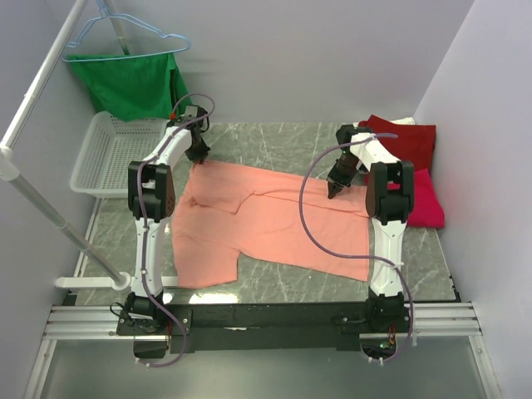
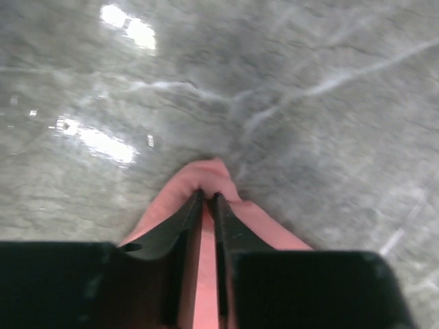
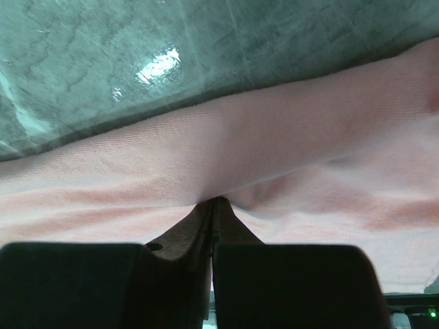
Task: Fold and stack the t-shirts
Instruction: Fold the tshirt
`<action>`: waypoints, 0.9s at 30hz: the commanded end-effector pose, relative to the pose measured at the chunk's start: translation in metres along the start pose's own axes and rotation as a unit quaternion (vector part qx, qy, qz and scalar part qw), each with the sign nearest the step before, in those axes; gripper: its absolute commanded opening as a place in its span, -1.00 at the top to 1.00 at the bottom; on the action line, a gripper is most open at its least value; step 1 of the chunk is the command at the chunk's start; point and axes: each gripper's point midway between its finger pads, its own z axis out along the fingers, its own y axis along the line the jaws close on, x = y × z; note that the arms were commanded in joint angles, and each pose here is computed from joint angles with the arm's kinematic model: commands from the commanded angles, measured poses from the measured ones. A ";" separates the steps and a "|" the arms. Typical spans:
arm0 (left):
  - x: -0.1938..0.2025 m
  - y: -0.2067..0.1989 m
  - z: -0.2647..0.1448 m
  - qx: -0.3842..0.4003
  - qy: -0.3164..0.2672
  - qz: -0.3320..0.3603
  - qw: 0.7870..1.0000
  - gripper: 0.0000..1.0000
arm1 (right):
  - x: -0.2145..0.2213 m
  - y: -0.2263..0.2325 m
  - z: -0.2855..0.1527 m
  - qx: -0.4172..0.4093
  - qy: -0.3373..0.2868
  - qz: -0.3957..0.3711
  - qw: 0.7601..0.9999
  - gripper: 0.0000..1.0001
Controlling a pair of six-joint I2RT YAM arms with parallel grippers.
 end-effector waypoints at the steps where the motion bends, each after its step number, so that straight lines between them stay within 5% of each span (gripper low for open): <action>1: -0.021 0.014 -0.004 -0.052 -0.045 -0.011 0.998 0.73 | -0.007 -0.017 -0.002 0.027 -0.021 0.005 0.999 0.97; 6: -0.037 0.028 -0.010 -0.088 -0.090 -0.027 0.992 0.96 | -0.005 -0.018 0.000 0.030 -0.017 0.007 0.999 0.98; 21: -0.074 0.043 -0.024 -0.108 -0.145 -0.038 0.983 0.95 | -0.001 -0.023 0.003 0.040 -0.011 0.009 0.999 1.00; 27: -0.063 0.007 -0.037 -0.013 -0.120 0.004 0.993 0.54 | -0.001 -0.024 0.005 0.041 -0.010 0.009 0.999 1.00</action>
